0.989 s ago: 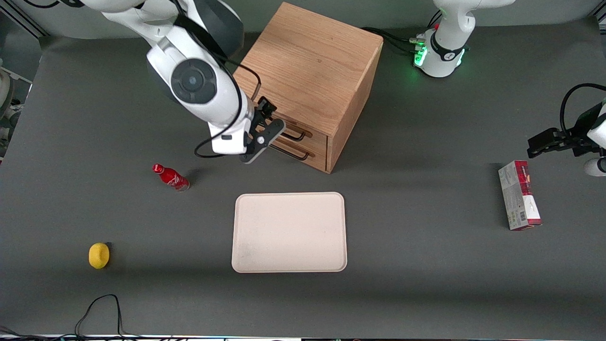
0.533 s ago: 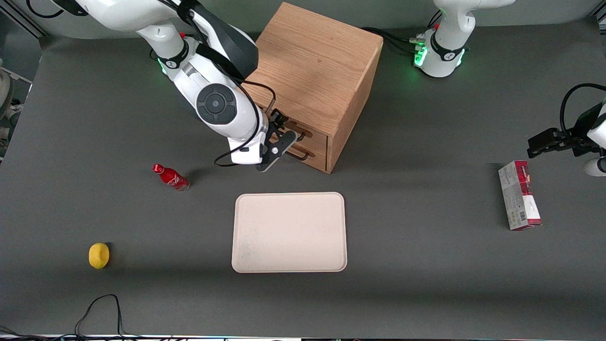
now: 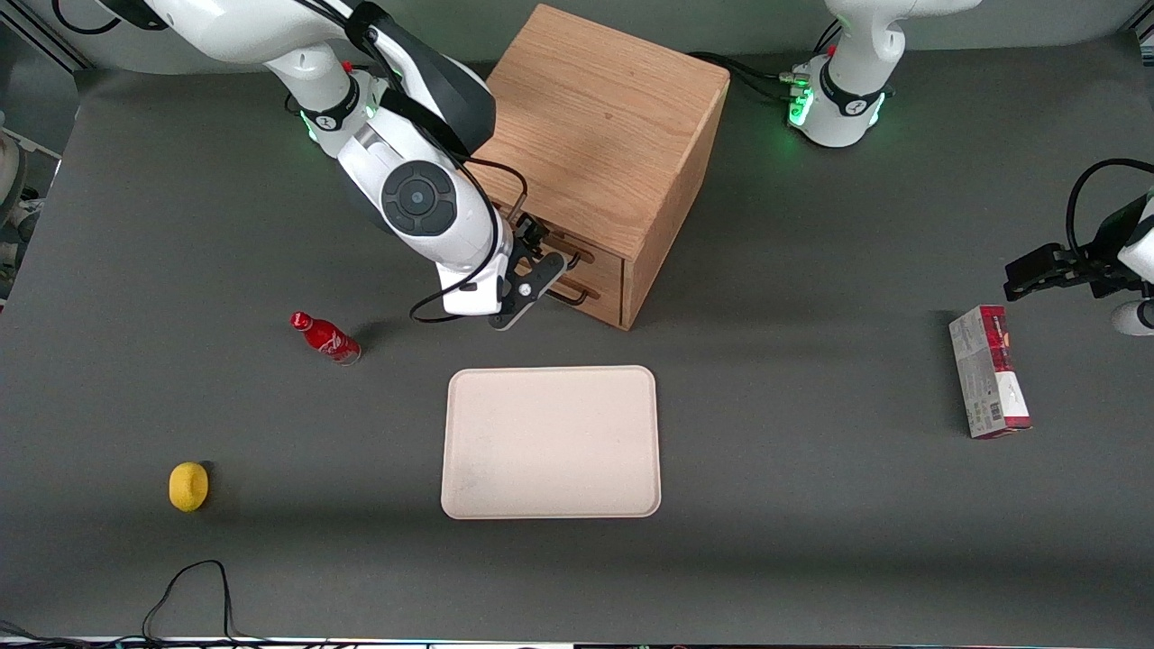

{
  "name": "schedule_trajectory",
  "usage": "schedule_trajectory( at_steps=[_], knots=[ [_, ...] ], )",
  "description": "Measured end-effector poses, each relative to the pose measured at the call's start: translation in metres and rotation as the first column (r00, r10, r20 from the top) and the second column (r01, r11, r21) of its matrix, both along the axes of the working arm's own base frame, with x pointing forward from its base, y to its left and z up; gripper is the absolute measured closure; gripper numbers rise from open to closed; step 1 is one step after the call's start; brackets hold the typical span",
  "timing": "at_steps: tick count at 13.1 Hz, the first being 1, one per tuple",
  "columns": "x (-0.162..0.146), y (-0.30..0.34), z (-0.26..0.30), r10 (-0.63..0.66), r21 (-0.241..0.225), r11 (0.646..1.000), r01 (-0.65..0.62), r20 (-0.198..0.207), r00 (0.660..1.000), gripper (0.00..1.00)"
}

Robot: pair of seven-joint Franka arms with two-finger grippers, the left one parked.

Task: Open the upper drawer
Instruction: 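Hook the right gripper onto the upper drawer's black handle, then pull the upper drawer outward from the cabinet with the right gripper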

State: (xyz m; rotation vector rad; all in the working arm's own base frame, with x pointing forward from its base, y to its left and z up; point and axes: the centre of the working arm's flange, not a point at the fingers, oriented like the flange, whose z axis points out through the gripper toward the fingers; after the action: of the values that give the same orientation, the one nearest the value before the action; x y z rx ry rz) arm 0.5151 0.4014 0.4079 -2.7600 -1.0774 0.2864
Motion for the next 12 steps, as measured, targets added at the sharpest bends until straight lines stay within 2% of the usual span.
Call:
schedule_trajectory(
  at_steps=[5,12],
  knots=[
    [0.007,-0.005,0.000,0.050,0.017,0.999,-0.050,0.022,0.998,0.00],
    [0.064,-0.065,0.006,0.062,0.019,0.998,-0.064,0.092,0.994,0.00]
  ],
)
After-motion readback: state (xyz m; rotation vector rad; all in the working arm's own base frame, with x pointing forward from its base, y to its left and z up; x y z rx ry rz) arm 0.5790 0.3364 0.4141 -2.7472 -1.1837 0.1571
